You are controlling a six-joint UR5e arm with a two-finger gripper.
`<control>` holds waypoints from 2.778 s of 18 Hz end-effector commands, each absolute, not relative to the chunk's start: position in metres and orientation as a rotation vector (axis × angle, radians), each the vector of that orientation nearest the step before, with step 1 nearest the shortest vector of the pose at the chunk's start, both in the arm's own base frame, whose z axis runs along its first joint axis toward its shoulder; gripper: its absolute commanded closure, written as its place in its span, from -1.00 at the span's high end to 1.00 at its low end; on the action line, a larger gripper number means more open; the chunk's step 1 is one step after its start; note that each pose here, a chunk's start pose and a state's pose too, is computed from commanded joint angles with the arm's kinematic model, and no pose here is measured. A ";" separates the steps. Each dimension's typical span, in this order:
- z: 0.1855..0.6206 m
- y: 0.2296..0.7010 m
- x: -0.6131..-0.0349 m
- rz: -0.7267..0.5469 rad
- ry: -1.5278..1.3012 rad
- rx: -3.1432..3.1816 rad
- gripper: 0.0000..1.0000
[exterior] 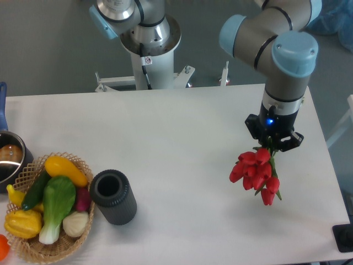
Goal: Insert the flowers into the vase
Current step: 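Hold the red tulip bunch in the gripper and lift it slightly, then carry the tulips over the black vase, stems pointing down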
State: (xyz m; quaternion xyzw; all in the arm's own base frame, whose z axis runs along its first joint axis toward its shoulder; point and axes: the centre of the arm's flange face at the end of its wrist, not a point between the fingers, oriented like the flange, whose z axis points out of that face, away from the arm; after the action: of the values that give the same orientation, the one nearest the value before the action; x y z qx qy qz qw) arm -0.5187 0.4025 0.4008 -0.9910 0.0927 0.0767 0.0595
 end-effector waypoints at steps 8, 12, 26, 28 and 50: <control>0.405 0.404 -0.517 0.235 0.275 -2.983 -1.00; 0.400 0.404 -0.515 0.222 0.272 -2.982 -1.00; 0.394 0.408 -0.494 0.090 0.174 -2.742 -1.00; 0.398 0.414 -0.488 0.042 0.164 -2.662 -1.00; 0.459 0.433 -0.430 -0.303 0.237 -1.733 -0.87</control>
State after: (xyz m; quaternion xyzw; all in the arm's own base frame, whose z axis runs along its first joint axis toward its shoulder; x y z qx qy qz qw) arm -0.4304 0.4333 0.4586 -0.7571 0.1036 -0.1322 0.6314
